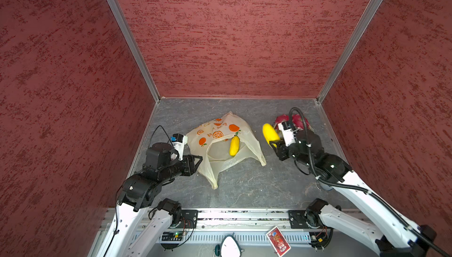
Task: Take fruits out of the plastic bag
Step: Place the fake fruit on the plate.
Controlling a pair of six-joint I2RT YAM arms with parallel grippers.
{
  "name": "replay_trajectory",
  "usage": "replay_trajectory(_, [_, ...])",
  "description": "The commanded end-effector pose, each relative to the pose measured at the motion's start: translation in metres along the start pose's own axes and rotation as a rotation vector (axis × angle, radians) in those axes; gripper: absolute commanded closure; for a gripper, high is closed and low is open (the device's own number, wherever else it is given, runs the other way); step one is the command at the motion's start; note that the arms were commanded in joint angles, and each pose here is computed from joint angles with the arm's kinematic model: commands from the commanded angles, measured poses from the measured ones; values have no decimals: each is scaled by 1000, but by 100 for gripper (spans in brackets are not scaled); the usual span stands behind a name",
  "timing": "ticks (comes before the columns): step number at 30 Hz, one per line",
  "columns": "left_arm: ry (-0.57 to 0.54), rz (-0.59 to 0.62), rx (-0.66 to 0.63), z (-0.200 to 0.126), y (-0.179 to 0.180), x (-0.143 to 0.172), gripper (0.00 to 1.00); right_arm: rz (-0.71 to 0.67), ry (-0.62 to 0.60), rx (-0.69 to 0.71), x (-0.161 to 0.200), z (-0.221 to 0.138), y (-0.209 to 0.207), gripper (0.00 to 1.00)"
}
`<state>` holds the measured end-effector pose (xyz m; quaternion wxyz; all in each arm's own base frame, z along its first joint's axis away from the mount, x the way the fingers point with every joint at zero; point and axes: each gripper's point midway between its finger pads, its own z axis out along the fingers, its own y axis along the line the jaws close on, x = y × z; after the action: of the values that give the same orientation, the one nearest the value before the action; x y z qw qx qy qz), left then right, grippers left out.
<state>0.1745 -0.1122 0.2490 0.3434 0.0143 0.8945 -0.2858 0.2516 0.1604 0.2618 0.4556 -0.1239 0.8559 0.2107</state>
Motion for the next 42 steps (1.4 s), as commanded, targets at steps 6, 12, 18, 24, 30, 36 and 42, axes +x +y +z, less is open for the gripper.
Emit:
replay_trajectory(6, [-35, 11, 5, 1, 2, -2, 58, 592, 77, 130, 38, -7, -67, 62])
replay_trajectory(12, [-26, -7, 7, 4, 5, -3, 59, 911, 50, 273, 67, -1, -126, 61])
replay_trajectory(18, [-67, -20, 10, -3, 8, -7, 61, 986, 66, 326, 91, 28, -162, 58])
replay_trajectory(24, [-69, -26, 15, -3, 8, -8, 61, 976, 69, 348, 95, 56, -190, 58])
replay_trajectory(30, [-73, -25, 17, -4, 8, -8, 62, 965, 89, 412, 103, 64, -217, 57])
replay_trajectory(36, [-73, -31, 17, -4, 9, -9, 62, 932, 104, 439, 103, 66, -237, 56])
replay_trajectory(42, [-68, -36, 13, -2, 10, -9, 62, 906, 156, 335, 98, 88, -233, 58])
